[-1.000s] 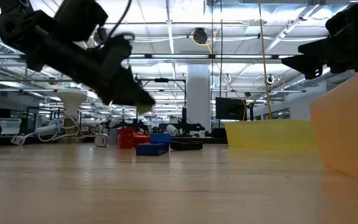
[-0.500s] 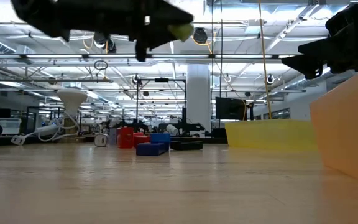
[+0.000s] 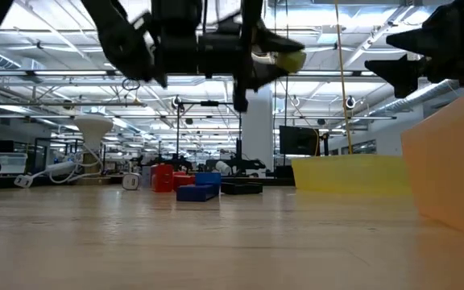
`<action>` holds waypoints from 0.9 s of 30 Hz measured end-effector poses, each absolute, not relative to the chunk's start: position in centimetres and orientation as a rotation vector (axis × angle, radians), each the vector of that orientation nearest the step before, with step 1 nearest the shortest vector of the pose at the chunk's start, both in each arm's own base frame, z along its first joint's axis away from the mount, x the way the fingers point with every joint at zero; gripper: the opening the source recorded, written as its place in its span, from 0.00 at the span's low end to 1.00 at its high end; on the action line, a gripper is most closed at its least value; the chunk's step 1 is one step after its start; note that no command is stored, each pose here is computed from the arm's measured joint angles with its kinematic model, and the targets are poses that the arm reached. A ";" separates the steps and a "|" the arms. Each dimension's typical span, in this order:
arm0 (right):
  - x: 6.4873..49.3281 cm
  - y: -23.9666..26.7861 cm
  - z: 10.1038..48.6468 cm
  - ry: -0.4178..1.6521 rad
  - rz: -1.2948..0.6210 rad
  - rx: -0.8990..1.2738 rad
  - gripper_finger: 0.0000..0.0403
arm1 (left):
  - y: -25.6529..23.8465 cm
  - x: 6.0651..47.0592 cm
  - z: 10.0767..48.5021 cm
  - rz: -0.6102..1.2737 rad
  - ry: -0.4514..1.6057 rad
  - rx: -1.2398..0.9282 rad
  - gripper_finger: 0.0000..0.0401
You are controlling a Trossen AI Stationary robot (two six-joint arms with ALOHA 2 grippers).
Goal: Pick & Place Office items
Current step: Put the green charger adapter into the yellow bin
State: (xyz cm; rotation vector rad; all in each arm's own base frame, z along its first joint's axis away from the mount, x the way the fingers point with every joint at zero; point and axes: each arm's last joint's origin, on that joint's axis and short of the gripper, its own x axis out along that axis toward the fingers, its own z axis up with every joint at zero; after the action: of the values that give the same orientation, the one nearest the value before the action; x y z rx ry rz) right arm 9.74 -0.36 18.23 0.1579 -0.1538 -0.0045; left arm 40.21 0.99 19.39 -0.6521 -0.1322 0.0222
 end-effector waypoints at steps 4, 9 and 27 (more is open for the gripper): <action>9.8 -0.4 18.5 -0.177 0.005 0.272 0.73 | 1.8 41.4 18.2 -0.089 -0.236 -0.774 0.34; 10.0 -0.5 18.1 -0.143 -0.045 0.276 0.73 | 1.7 43.2 17.6 -0.143 -0.236 -0.827 0.34; 14.0 2.1 18.2 0.132 -0.286 -0.344 0.73 | 2.5 44.6 18.1 -0.032 -0.215 -0.778 0.34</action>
State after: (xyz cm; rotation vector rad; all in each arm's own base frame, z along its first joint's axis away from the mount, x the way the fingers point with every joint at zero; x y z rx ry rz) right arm 13.95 2.14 18.15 -0.3440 0.1324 -0.2860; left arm 44.65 2.54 18.06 -0.7782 -0.2148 -0.0316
